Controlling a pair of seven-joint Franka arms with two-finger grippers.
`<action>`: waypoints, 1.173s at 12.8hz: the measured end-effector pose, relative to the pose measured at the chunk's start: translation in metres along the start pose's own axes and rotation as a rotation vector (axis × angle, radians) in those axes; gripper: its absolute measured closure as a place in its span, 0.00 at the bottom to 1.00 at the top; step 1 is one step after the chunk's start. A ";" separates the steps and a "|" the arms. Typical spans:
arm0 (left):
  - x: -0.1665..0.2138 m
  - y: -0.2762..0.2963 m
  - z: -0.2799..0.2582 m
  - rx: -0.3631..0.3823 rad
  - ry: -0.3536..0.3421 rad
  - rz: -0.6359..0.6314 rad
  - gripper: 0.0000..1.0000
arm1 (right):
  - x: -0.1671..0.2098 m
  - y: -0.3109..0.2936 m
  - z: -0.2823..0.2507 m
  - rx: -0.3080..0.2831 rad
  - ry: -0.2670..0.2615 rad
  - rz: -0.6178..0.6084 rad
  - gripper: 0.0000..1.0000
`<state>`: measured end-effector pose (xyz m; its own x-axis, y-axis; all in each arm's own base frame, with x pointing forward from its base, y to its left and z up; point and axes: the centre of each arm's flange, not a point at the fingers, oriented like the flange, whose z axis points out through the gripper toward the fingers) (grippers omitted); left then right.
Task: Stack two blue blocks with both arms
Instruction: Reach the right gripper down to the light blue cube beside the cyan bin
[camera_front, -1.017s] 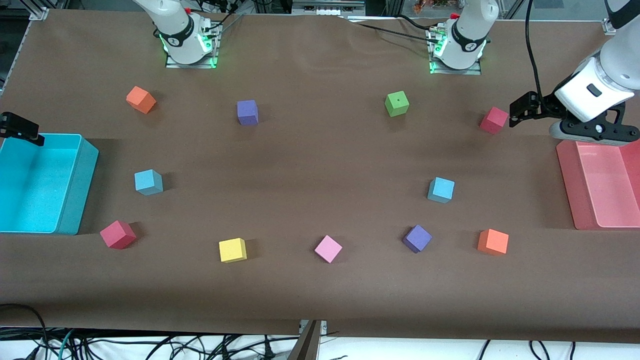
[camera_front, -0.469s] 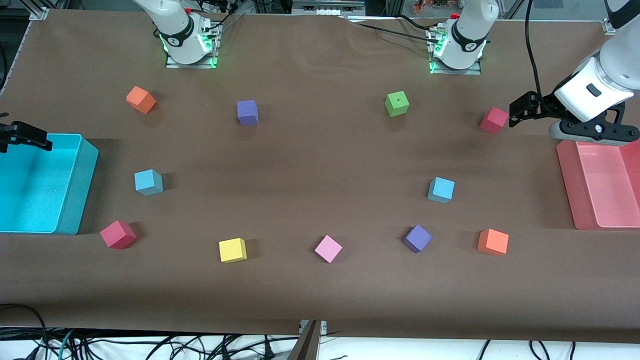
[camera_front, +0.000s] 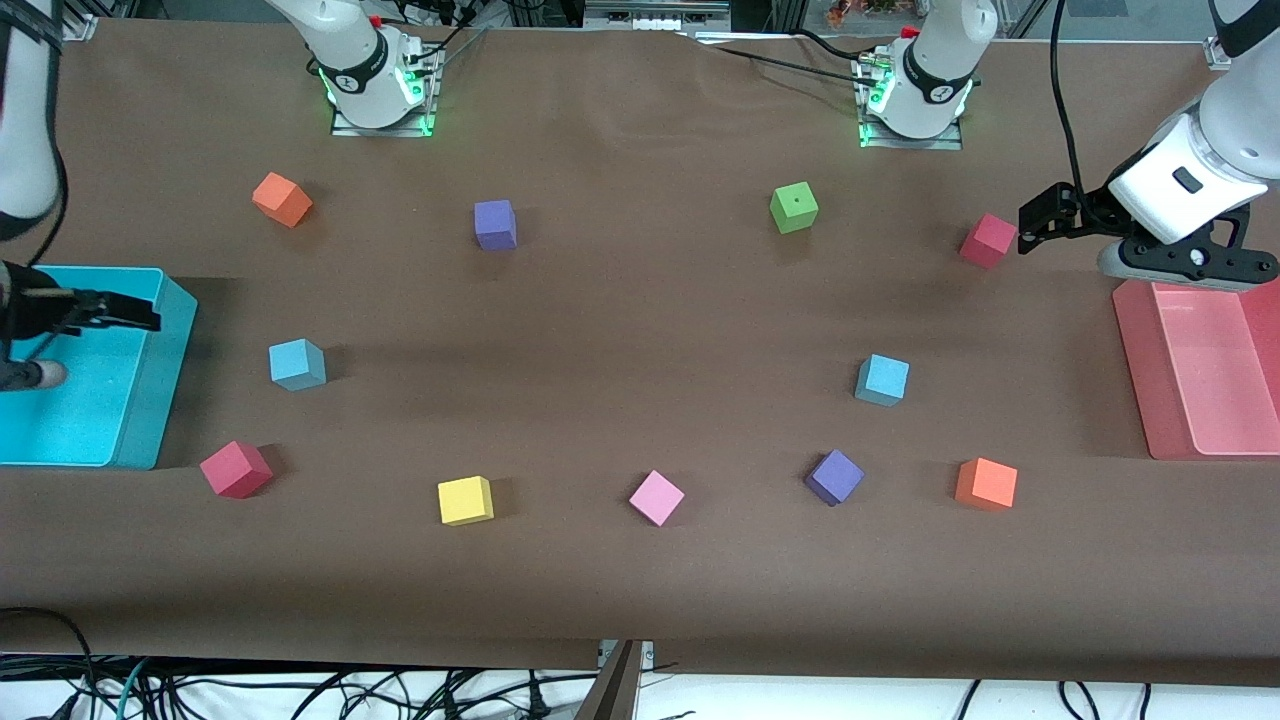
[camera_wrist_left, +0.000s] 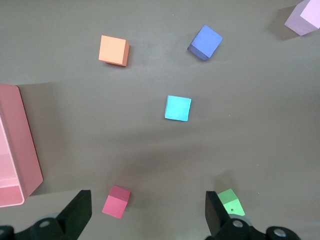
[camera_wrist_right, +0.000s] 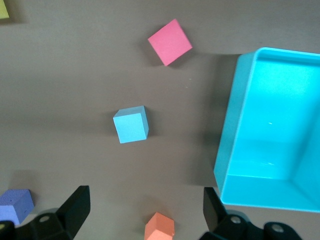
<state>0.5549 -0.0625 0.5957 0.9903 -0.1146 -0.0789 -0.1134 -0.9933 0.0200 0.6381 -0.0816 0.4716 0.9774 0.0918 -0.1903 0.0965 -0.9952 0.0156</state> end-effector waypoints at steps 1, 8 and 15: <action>0.000 0.000 0.000 0.000 0.000 0.000 0.00 | 0.009 -0.006 0.015 -0.003 -0.010 -0.010 0.00; 0.000 0.000 0.000 0.000 0.000 0.000 0.00 | 0.030 -0.026 0.140 -0.024 0.008 -0.041 0.00; 0.000 0.000 0.000 0.000 0.000 0.000 0.00 | 0.020 -0.041 0.222 -0.034 -0.006 -0.064 0.00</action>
<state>0.5550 -0.0624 0.5956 0.9903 -0.1144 -0.0791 -0.1132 -0.9934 0.0200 0.6123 -0.0464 0.2489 0.9680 0.1546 -0.1978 0.1649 -0.9856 0.0363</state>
